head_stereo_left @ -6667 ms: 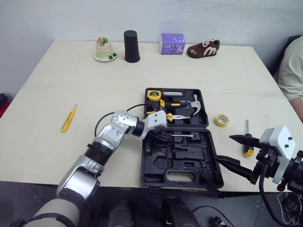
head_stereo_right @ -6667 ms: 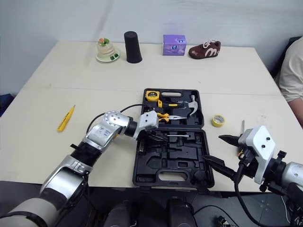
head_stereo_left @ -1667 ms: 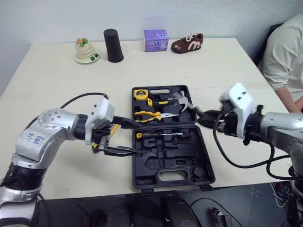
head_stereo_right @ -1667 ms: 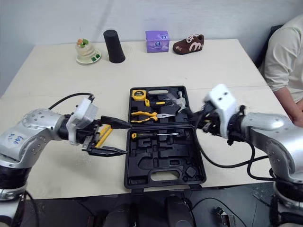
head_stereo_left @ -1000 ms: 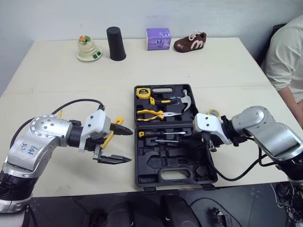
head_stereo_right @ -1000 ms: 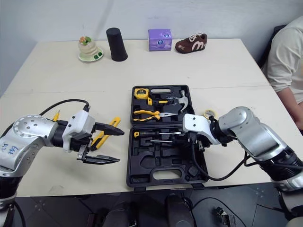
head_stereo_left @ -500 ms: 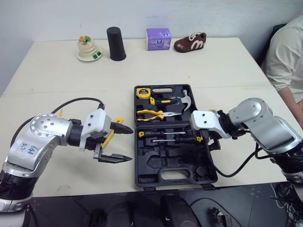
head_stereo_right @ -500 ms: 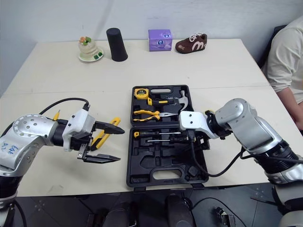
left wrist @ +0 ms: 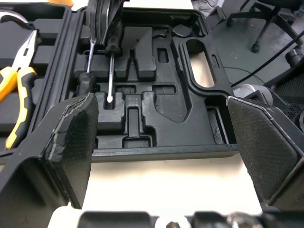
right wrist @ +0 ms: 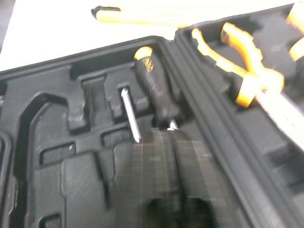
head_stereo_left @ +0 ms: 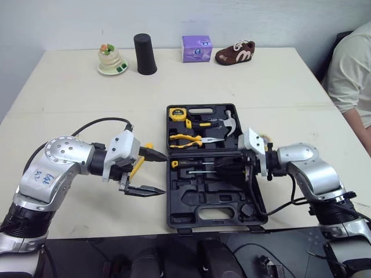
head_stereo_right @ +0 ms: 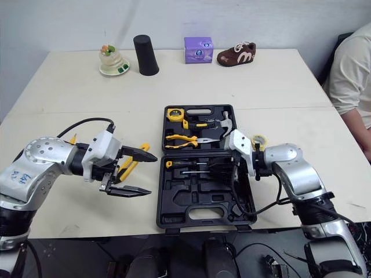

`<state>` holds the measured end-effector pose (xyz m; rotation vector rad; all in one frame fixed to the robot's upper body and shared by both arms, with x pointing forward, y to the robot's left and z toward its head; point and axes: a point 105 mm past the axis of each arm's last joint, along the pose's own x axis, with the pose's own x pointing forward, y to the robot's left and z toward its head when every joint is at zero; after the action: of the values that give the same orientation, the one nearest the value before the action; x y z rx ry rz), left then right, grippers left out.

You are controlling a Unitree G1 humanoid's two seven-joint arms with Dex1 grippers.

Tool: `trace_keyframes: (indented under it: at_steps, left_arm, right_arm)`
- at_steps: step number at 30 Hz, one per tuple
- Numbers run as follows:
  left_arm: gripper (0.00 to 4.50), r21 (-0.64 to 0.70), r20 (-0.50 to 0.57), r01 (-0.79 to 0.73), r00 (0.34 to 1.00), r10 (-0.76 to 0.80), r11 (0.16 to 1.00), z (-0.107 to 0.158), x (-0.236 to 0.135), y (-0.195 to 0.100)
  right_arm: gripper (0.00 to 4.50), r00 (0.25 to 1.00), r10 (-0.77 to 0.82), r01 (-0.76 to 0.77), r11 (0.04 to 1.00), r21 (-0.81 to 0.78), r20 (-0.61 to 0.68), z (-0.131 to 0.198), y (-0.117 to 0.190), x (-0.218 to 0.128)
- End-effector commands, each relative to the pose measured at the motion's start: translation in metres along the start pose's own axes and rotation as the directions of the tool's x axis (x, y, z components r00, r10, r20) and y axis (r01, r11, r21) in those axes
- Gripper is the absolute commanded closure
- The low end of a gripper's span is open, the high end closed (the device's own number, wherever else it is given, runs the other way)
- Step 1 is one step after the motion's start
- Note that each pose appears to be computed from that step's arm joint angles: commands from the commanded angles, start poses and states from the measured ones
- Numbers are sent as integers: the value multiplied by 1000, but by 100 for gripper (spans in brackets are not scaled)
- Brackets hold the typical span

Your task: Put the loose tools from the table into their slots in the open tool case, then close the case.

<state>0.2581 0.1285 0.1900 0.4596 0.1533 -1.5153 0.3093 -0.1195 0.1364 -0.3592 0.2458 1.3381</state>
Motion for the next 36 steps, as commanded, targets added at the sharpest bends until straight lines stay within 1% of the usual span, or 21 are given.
trace_keyframes:
  at_steps: [1, 4, 6, 8, 11, 13, 15, 17, 19, 22, 23, 26, 28, 29, 30, 31, 32, 33, 34, 35, 36]
  left_arm:
    - [0, 24, 16, 7, 1000, -7, 1000, 6, 0, 2]
    - [0, 24, 17, 11, 1000, -11, 1000, 6, 1, 2]
    - [0, 23, 17, 11, 1000, -11, 1000, 5, 2, 3]
    - [0, 22, 17, 11, 1000, -11, 1000, 4, 4, 3]
    - [0, 14, 24, 13, 1000, -13, 1000, 3, 6, 3]
    - [0, 12, 25, 9, 1000, -9, 1000, 2, 6, 4]
    - [0, -8, 32, -28, 999, 28, 1000, -1, 3, 8]
    - [0, -37, 43, -80, 996, 81, 996, -5, -3, 11]
    - [0, -99, 67, -146, 986, 153, 984, -9, -10, 14]
    - [0, -227, 79, -218, 967, 241, 949, -20, -27, 7]
    - [0, -283, 69, -278, 949, 309, 918, -27, -42, 4]
    - [0, -428, 0, -497, 835, 550, 755, -51, -95, -2]
    - [0, -496, -81, -603, 748, 658, 625, -74, -130, -11]
    - [0, -511, -112, -637, 715, 690, 577, -82, -142, -15]
    - [0, -519, -142, -671, 678, 721, 529, -89, -155, -20]
    - [0, -522, -190, -727, 609, 770, 447, -99, -177, -28]
    - [0, -520, -220, -759, 562, 798, 391, -104, -192, -34]
    - [0, -507, -258, -802, 491, 832, 316, -109, -211, -41]
    - [0, -497, -281, -828, 438, 854, 261, -112, -224, -47]
    - [0, -491, -292, -840, 410, 864, 233, -113, -231, -49]
    - [0, -447, -339, -882, 319, 885, 147, -118, -252, -61]
  right_arm:
    - [447, 1000, -1, 0, 1000, -22, -27, -2, 1, -6]
    - [447, 989, -22, 25, 1000, 16, -145, -26, 3, -3]
    - [447, 972, -78, 95, 993, 65, -221, -43, -2, 1]
    - [447, 955, -117, 151, 983, 107, -271, -55, -5, 5]
    - [447, 943, -92, 136, 983, 119, -319, -65, 6, 5]
    - [447, 956, -87, 120, 987, 106, -279, -57, 12, 6]
    - [447, 981, -107, 117, 992, 53, -162, -32, 14, 4]
    - [447, 985, -159, 160, 987, 16, -71, -10, 13, -3]
    - [447, 974, -228, 228, 974, 11, -21, 2, 9, -18]
    - [351, 957, -290, 289, 956, 54, 17, 11, 12, -50]
    - [317, 945, -328, 326, 944, 52, 18, 14, 12, -71]
    - [176, 890, -456, 454, 887, 88, 5, 18, 11, -126]
    - [80, 851, -523, 524, 845, 108, -35, 10, 12, -155]
    - [27, 836, -546, 549, 828, 112, -52, 6, 13, -165]
    - [5, 815, -574, 579, 807, 115, -73, 2, 13, -176]
    - [5, 772, -625, 635, 761, 130, -111, -8, 12, -196]
    - [5, 742, -656, 670, 730, 138, -136, -14, 13, -210]
    - [5, 707, -687, 707, 692, 146, -167, -21, 15, -225]
    - [5, 681, -708, 732, 665, 148, -186, -26, 17, -235]
    - [5, 669, -718, 743, 653, 147, -195, -28, 18, -240]
    - [5, 616, -756, 787, 598, 151, -222, -35, 20, -259]
